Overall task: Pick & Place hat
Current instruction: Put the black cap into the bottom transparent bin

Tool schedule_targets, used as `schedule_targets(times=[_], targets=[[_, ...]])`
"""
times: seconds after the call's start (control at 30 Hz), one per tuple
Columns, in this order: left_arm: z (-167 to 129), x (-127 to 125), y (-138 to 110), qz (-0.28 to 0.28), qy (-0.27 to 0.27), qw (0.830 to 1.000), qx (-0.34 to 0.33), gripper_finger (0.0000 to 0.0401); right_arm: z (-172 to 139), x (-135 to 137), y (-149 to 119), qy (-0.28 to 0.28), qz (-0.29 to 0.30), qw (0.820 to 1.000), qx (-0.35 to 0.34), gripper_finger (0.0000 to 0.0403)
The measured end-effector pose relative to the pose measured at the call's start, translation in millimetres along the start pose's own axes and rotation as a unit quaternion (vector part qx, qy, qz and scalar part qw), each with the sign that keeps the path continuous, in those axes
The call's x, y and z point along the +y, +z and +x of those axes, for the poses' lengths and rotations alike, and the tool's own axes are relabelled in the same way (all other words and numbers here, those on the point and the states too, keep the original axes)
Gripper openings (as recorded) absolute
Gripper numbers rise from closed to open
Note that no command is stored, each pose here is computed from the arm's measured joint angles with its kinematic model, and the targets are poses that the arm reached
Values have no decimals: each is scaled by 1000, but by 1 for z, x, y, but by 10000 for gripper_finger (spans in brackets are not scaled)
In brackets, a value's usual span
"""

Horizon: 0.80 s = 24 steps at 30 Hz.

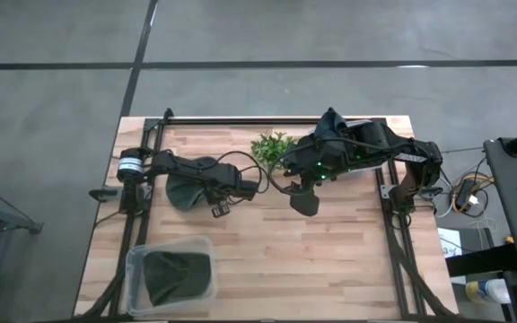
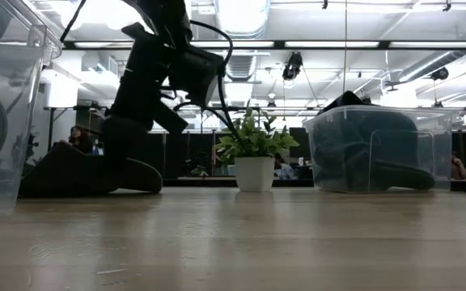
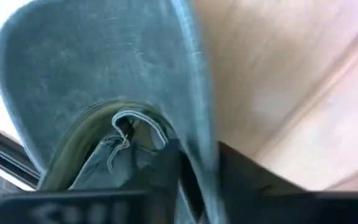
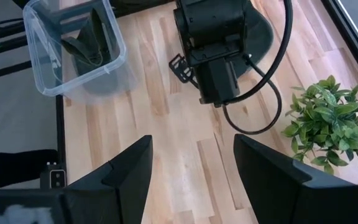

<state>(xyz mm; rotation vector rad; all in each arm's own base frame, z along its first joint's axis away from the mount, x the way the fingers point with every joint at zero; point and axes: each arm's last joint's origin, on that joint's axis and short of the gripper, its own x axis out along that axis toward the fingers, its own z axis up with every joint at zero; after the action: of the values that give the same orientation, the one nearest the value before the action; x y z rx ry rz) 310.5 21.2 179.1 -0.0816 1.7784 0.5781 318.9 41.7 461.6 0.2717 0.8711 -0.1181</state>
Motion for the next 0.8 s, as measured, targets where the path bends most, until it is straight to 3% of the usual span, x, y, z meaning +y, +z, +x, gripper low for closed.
schedule_targets(times=[0.07,0.13,0.3,0.5,0.7,0.8], targets=[[-3,1,1,15,0,1000,-2,39,0,0,0,0,0,1000,0,219],[-7,2,2,19,4,1000,-12,15,0,0,0,0,0,1000,0,219],[-21,5,4,28,-4,999,-21,8,0,0,0,0,0,1000,0,219],[-65,22,-17,40,-22,998,-31,7,0,1,2,2,1,1000,-9,219],[-124,53,-51,-23,-56,992,-109,7,-3,2,7,13,4,999,-40,219],[-154,71,-72,-88,-72,976,-186,7,-7,2,9,1,6,998,-62,219]])
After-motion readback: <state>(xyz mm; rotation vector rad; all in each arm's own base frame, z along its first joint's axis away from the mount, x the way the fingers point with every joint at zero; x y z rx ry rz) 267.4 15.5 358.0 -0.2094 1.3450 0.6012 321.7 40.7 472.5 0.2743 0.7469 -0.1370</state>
